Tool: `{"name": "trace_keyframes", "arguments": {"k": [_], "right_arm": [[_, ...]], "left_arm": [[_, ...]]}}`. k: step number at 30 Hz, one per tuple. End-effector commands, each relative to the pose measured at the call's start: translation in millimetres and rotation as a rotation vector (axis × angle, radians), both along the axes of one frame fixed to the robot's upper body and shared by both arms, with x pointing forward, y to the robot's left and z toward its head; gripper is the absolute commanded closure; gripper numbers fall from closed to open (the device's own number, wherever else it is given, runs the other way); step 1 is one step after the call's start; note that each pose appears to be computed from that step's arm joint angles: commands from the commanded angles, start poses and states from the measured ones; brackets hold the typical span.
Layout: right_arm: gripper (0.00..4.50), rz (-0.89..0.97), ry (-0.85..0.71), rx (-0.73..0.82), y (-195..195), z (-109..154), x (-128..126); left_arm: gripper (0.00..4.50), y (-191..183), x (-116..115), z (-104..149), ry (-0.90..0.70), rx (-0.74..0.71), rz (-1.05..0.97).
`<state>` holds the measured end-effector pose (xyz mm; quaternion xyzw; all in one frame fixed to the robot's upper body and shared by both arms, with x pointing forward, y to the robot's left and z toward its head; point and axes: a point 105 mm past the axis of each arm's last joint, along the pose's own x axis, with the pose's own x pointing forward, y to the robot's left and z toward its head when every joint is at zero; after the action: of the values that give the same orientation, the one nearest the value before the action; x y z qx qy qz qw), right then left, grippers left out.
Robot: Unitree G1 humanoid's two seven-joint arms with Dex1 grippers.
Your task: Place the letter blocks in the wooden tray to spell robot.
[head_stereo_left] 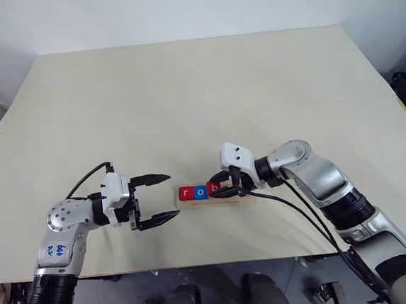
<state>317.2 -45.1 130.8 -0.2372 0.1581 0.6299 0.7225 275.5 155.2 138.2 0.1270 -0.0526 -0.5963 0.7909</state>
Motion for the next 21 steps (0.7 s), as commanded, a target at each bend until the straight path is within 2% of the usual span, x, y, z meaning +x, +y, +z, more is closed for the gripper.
{"name": "trace_keyframes", "arguments": {"k": [1,8,10,21], "right_arm": [[3.02,0.017,-0.020,0.000,3,5,-2],[0.58,0.030,-0.026,-0.009,0,10,-3],[0.03,0.025,-0.033,-0.002,-1,14,-2],[0.03,-0.008,-0.040,0.021,-31,27,-6]], "left_arm": [[0.00,-1,-3,9,-0.045,-0.003,-0.004],[0.00,0,-2,11,-0.049,-0.004,-0.001],[0.00,0,-2,11,-0.049,-0.004,-0.002],[0.00,-2,-2,11,-0.048,-0.007,-0.006]]}}
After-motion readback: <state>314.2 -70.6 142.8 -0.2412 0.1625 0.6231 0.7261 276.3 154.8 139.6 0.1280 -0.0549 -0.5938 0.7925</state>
